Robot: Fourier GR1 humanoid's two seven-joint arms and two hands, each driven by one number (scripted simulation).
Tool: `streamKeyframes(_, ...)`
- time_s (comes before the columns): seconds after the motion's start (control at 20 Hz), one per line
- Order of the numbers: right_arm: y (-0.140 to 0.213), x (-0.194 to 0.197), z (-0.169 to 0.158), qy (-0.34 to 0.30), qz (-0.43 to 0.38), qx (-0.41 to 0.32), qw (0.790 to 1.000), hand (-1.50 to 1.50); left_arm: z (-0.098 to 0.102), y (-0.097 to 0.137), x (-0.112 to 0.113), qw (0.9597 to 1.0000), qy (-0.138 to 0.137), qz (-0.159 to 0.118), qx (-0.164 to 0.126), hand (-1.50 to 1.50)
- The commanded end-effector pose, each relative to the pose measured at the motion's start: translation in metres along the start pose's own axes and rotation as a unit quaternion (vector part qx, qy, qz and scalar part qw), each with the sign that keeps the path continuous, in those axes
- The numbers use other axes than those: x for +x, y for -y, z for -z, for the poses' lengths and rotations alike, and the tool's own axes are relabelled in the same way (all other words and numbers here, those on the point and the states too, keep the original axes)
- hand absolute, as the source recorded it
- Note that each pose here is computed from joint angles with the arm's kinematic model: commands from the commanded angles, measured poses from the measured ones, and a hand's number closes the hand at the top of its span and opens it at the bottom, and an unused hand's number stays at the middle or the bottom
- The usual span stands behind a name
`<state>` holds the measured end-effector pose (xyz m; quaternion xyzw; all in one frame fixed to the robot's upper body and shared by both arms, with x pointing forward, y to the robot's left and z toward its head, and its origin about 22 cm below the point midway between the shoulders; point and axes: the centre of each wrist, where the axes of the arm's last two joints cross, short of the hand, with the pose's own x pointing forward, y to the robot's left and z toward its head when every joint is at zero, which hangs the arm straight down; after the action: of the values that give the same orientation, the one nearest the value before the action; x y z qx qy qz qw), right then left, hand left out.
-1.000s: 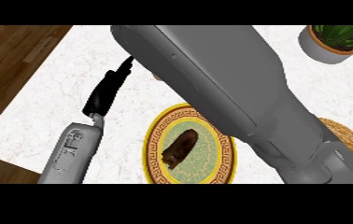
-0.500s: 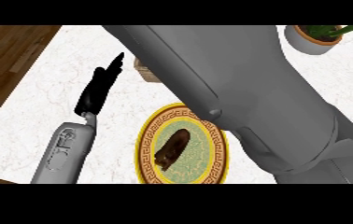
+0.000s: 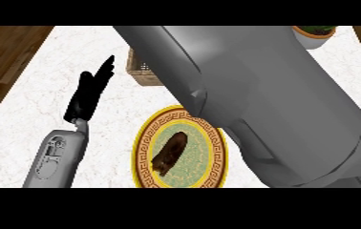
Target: Pick the tomato from the placemat and place it in the basket
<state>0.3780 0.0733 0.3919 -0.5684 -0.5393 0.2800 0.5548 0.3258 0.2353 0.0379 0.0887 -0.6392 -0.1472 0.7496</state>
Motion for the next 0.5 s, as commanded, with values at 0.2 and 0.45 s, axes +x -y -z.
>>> streamKeyframes(0.2, -0.018, -0.006, 0.011, -0.036, 0.012, 0.040, 0.998, 1.50, -0.006, -0.018, -0.007, 0.9997, -0.002, -0.009, 0.023, 0.00)
streamKeyframes(0.45, -0.043, -0.019, 0.023, -0.029, -0.005, 0.060, 0.998, 1.50, -0.003, -0.010, -0.007, 0.9998, -0.008, -0.004, 0.019, 0.00)
